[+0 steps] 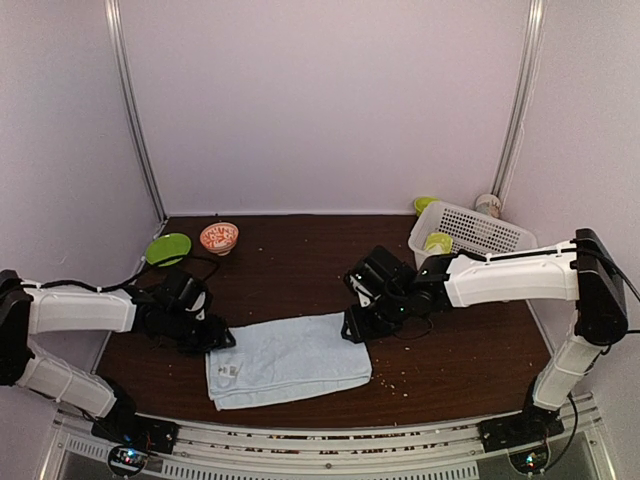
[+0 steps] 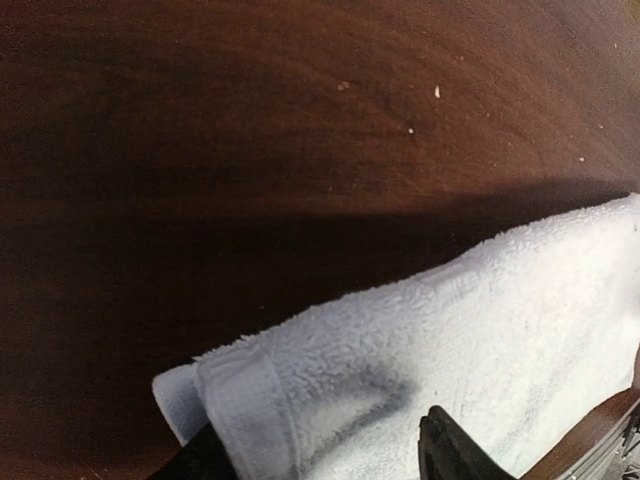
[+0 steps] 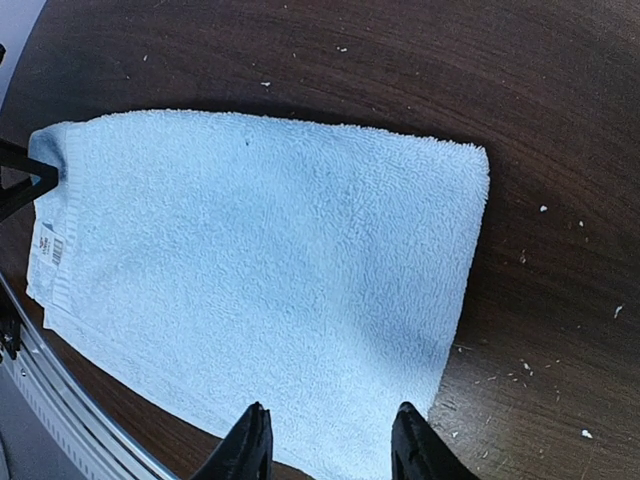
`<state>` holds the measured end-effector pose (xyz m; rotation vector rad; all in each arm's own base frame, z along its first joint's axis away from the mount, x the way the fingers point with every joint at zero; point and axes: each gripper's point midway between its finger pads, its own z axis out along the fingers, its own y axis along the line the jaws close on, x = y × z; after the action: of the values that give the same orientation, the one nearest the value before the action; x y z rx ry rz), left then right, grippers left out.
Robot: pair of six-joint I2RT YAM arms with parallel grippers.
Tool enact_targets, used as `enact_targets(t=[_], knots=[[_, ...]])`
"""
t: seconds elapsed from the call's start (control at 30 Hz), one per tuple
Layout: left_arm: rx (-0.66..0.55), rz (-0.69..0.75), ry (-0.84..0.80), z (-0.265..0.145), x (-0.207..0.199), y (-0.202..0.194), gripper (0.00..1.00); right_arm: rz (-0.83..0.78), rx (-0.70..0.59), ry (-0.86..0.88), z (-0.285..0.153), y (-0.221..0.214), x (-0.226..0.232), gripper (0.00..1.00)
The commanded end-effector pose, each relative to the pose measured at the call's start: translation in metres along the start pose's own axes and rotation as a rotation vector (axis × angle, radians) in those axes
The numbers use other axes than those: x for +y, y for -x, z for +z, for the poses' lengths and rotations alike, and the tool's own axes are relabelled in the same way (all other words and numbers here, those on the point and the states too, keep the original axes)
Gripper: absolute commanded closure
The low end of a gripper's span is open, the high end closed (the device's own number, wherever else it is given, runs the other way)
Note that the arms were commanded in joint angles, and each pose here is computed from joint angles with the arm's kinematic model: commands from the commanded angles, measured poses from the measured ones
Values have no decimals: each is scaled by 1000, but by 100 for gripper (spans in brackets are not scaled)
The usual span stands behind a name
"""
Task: Roll the towels
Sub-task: Move the towel to the center of the board.
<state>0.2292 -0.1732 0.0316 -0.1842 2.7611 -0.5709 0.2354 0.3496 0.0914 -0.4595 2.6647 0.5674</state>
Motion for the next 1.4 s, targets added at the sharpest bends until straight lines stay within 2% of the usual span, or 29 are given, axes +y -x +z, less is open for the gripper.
enact_targets(t=[0.0,0.13,0.27,0.33,0.47,0.57,0.73,0.9,0.97,1.13,1.2,1.27,1.37], knots=[[-11,-19,-26,0,0,-1,43,6,-21,23,-4,8,7,59],[8,-4,-46,3,-3,-6,58,29,-12,15,2,3,2,59],[40,51,-77,10,-20,-7,68,144,7,-90,17,-6,-42,59],[54,86,-85,14,-31,-7,70,185,24,-121,25,-15,-61,59],[83,143,-101,24,-53,-4,75,204,50,-125,36,-21,-71,59],[94,169,-124,31,-71,4,76,233,60,-187,40,-27,-91,62],[118,231,-158,45,-106,16,77,350,31,-275,32,-37,-143,67],[136,263,-176,58,-129,25,78,351,28,-281,20,-44,-159,66],[128,267,-176,54,-131,28,76,319,20,-267,11,-37,-152,61],[78,279,-150,24,-124,31,41,195,-56,-244,-24,-7,-125,51],[60,280,-141,8,-118,28,31,113,-82,-205,-36,5,-100,50],[39,273,-133,-7,-110,25,24,10,-94,-144,-43,13,-68,50],[-6,248,-118,-30,-97,22,20,-154,-92,-52,-44,13,-11,52]])
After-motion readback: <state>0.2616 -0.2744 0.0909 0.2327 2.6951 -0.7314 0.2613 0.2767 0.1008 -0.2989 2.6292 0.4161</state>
